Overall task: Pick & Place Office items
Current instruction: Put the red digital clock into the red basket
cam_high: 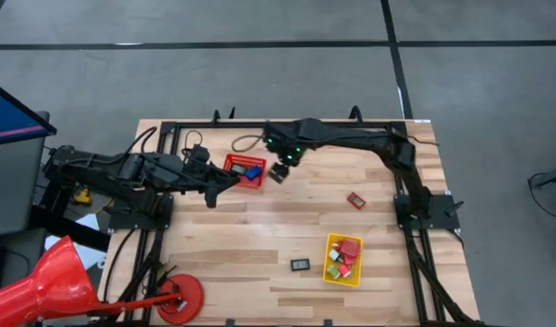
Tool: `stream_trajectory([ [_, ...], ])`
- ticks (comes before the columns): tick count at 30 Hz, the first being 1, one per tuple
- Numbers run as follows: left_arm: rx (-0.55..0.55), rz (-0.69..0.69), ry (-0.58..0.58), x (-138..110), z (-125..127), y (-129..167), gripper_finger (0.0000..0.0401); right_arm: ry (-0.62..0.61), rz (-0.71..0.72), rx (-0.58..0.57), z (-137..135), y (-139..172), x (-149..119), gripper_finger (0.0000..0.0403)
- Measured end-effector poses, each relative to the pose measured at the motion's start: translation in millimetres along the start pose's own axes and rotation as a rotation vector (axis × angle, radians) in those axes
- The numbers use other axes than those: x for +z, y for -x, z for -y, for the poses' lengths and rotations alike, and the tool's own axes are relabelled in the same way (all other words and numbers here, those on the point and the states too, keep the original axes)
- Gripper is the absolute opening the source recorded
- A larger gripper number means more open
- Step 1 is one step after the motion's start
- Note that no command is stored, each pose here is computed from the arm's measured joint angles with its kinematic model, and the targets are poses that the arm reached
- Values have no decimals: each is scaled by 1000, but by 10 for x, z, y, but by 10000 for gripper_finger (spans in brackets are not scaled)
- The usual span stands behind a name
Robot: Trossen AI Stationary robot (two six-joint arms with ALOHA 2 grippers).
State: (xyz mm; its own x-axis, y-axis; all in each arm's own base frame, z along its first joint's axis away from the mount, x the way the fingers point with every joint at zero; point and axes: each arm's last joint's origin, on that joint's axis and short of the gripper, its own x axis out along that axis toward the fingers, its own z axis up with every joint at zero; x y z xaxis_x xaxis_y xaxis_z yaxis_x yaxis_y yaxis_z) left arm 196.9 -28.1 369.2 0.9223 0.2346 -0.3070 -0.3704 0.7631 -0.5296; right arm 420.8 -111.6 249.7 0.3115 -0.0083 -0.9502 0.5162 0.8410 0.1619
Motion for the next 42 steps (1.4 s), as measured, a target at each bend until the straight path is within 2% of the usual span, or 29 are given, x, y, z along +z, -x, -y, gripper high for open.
stream_trajectory([
  [4, 0, 0, -30, 0, 0, 0, 104, 62, -79, -84, -90, 86, -347, 240],
  [7, -1, 1, -46, 1, 1, 0, 104, 43, -136, -106, -60, 74, -634, 240],
  [11, -8, -1, -51, 2, 4, 0, 104, -31, -166, -150, 127, 34, -1042, 240],
  [19, -25, -15, -47, 18, -8, -11, 104, -240, -144, -143, 584, 131, -1840, 240],
  [25, -25, -5, -30, 66, -46, -35, 104, -240, -184, -135, 744, 191, -2348, 240],
  [31, -49, -18, -2, 135, -111, -72, 104, -182, -261, -165, 810, 46, -2524, 240],
  [42, -75, 31, 40, 241, -150, -98, 104, -137, -246, -126, 718, -157, -2444, 240],
])
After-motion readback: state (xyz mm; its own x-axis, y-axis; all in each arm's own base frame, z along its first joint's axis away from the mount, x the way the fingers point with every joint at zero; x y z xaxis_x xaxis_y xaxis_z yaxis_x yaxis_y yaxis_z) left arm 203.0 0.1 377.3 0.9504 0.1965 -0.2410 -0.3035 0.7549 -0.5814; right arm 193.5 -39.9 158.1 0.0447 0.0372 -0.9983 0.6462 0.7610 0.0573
